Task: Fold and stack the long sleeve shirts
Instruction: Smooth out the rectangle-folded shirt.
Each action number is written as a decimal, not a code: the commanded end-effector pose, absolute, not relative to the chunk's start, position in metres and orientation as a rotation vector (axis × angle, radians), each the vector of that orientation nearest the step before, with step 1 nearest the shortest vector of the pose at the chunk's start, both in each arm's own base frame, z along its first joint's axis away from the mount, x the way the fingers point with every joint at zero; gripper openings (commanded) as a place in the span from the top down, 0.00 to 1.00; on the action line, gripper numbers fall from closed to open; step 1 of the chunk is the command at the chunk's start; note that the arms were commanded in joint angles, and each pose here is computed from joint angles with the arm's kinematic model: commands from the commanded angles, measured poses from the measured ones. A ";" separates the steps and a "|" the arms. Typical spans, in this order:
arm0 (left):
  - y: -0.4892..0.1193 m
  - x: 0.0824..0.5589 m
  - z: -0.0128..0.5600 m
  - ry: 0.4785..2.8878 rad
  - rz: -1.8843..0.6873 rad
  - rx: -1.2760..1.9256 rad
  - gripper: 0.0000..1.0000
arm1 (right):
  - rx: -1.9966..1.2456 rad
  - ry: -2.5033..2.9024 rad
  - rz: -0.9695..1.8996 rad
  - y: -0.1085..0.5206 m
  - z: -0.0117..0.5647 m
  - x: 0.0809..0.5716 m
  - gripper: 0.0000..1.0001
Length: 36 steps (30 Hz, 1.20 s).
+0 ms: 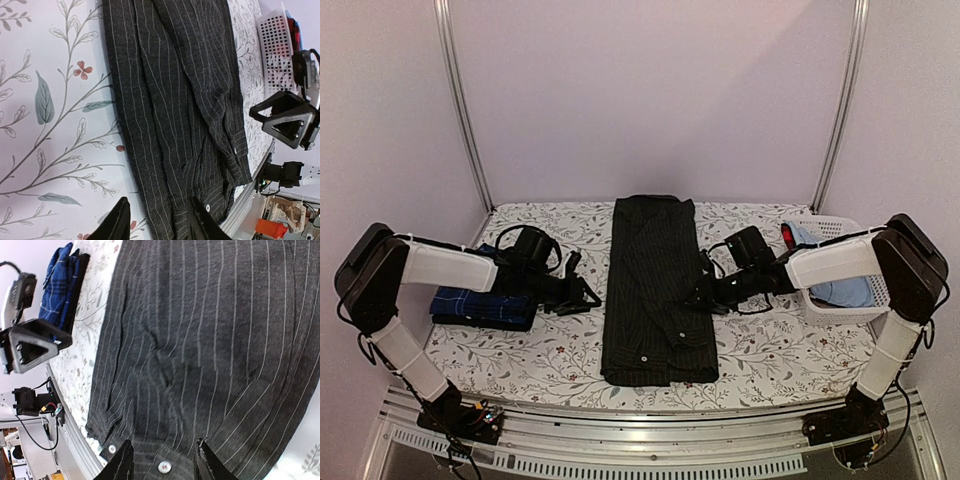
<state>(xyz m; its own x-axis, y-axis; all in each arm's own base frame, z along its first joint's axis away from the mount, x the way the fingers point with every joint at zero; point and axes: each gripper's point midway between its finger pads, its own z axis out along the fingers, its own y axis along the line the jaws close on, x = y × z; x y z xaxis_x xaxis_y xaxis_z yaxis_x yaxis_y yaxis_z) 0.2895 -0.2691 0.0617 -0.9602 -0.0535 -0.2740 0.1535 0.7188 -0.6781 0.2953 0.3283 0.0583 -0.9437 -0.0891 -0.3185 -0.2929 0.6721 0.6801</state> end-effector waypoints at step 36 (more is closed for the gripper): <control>-0.279 0.241 0.043 2.824 -1.164 0.160 0.58 | -0.184 2.707 1.116 0.274 0.063 0.216 0.49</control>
<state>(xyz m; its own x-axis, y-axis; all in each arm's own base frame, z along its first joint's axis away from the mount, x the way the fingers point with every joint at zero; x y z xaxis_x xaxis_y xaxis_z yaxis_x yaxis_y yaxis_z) 0.2494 -0.2708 0.0518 -0.9869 0.0347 -0.1575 0.1353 0.7097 -0.6914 0.2154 0.2724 0.0782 -0.9608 -0.0204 -0.2763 -0.2103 0.7030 0.6794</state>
